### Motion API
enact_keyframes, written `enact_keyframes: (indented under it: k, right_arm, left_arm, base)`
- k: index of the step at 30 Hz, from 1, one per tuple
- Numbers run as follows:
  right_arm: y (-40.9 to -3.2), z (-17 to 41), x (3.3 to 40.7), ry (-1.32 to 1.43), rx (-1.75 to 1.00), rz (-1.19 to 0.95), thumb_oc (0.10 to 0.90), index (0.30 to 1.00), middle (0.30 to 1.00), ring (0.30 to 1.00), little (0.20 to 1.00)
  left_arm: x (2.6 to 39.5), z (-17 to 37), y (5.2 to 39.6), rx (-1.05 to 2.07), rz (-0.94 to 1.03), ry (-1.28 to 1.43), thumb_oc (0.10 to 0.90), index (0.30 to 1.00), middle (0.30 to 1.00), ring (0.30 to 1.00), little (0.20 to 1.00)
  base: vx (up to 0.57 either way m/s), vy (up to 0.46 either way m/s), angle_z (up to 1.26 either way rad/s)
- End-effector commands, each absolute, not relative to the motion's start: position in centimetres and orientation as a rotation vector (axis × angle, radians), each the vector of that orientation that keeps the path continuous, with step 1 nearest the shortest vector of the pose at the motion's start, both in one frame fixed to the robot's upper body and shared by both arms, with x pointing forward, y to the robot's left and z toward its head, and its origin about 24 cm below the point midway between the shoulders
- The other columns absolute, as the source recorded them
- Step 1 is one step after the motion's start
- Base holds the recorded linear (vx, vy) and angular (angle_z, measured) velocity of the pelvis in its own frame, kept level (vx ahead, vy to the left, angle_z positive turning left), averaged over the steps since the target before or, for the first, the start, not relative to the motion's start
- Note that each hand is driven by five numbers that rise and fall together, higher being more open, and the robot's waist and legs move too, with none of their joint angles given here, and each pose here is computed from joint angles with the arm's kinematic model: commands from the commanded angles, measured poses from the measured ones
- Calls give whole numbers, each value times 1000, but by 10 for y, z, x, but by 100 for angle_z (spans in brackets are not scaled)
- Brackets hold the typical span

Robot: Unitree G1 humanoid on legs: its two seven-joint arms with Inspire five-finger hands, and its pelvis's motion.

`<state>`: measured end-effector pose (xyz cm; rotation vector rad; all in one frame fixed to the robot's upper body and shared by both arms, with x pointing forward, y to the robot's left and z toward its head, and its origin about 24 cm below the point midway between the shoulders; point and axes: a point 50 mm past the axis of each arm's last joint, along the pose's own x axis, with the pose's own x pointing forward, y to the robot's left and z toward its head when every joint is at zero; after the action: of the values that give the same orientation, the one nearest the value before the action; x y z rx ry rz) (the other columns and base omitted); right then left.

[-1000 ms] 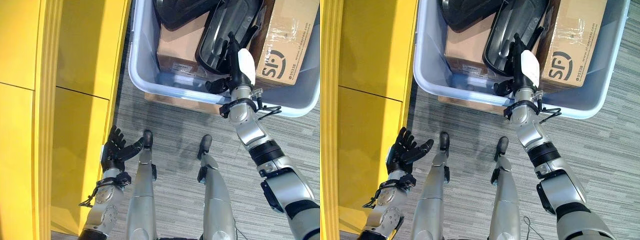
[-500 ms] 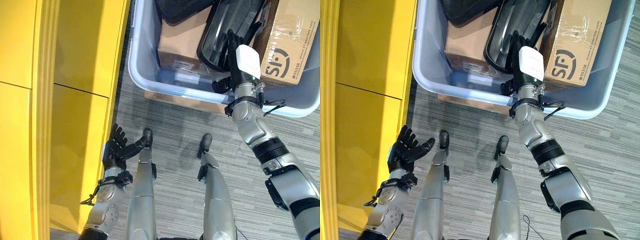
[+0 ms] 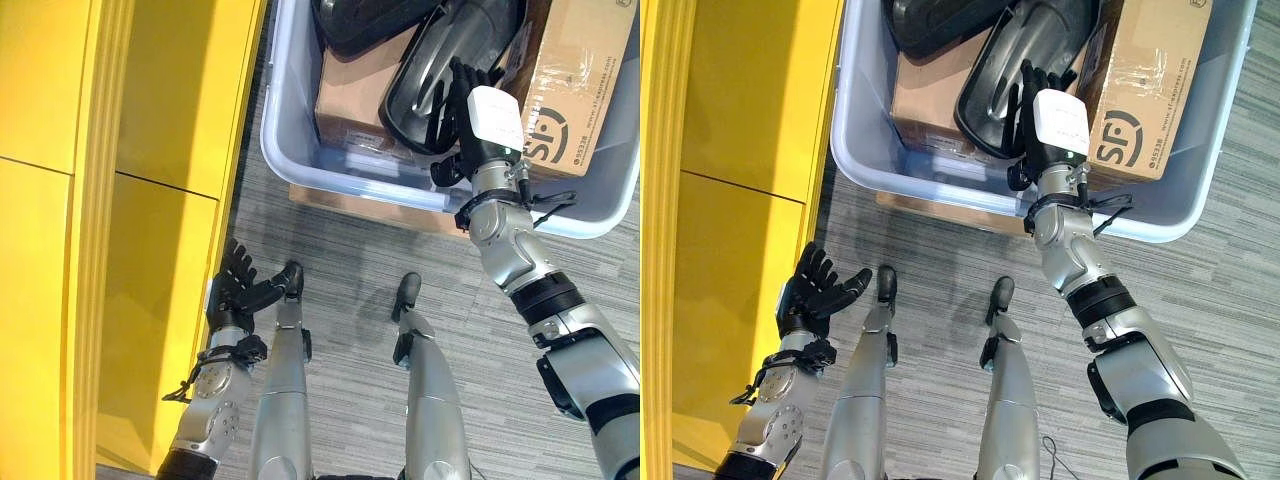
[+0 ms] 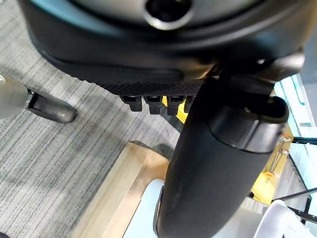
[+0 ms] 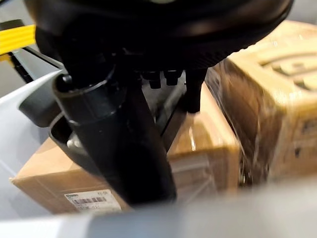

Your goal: Move parts from the plastic box to the shelf.

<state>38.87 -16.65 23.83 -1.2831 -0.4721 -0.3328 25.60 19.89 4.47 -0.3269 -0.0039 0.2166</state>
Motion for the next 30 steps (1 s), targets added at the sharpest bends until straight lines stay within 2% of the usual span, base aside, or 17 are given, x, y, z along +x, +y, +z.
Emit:
enact_keyframes:
  k: [1,20,30]
  right_arm:
    - [-136,335,364,-883,-1321,-476,900,1000,1000,1000,1000]
    - [-130,336,346,-970,-1180,-468,900,1000,1000,1000,1000]
    - [-160,329,357,-855,-1313,-519,900,1000,1000,1000,1000]
  left_arm:
    - [248,80,206,-277,157,-178,900,1000,1000,1000,1000]
    - [249,74,204,-284,176,-153,900,1000,1000,1000,1000]
    - [246,73,208,-272,183,-153,900,1000,1000,1000,1000]
  base:
    - [0,0,0]
    - [0,0,0]
    - [0,0,0]
